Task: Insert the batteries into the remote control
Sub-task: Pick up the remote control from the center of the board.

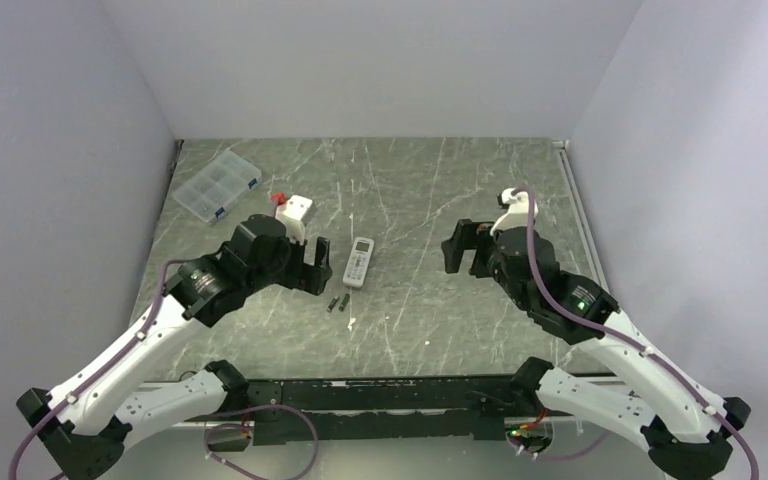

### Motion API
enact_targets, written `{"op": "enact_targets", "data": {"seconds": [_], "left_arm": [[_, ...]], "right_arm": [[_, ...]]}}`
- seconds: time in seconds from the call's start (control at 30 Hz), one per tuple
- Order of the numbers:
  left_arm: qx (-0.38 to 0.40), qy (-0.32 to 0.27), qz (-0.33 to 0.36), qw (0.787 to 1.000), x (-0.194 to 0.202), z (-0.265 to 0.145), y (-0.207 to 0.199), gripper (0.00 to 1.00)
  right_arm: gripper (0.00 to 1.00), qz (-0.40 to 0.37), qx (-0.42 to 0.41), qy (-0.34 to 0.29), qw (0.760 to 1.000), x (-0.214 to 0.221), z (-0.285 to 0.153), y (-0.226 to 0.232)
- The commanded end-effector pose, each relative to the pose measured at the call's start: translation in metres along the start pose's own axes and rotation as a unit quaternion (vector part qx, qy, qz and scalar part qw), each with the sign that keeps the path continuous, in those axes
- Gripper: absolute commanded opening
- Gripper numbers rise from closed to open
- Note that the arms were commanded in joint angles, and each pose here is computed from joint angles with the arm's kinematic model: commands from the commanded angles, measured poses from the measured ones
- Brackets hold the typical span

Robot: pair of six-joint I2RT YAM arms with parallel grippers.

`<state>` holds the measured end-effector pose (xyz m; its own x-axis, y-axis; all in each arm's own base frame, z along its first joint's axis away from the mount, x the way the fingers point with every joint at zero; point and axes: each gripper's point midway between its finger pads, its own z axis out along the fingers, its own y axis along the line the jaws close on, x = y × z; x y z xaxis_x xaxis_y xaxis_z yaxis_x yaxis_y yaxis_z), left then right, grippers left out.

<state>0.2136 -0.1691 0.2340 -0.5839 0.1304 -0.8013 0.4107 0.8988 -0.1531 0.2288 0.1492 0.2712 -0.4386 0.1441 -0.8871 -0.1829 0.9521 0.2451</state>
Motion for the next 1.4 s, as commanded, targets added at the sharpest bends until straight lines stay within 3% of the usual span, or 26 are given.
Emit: {"op": "enact_targets", "data": {"seconds": [0.0, 0.23, 0.43, 0.73, 1.37], "left_arm": [[0.032, 0.006, 0.012, 0.999, -0.002, 0.007, -0.012, 0.99], [0.023, 0.036, 0.004, 0.999, 0.008, 0.016, -0.012, 0.99], [0.008, 0.036, -0.011, 0.999, 0.005, 0.021, -0.01, 0.99], [-0.046, 0.082, -0.039, 0.995, 0.002, 0.043, -0.005, 0.99], [-0.06, 0.188, -0.048, 0.979, 0.014, 0.139, -0.003, 1.0]], "right_arm": [[1.0, 0.0, -0.019, 0.009, 1.0, 0.002, -0.003, 0.006], [1.0, -0.008, -0.066, -0.006, 0.998, 0.007, -0.01, 0.013], [1.0, -0.02, -0.056, 0.007, 0.998, 0.013, -0.009, 0.008], [1.0, -0.038, -0.04, 0.037, 0.998, 0.03, -0.01, -0.001], [1.0, -0.029, -0.07, 0.069, 0.995, 0.058, -0.013, 0.001]]}}
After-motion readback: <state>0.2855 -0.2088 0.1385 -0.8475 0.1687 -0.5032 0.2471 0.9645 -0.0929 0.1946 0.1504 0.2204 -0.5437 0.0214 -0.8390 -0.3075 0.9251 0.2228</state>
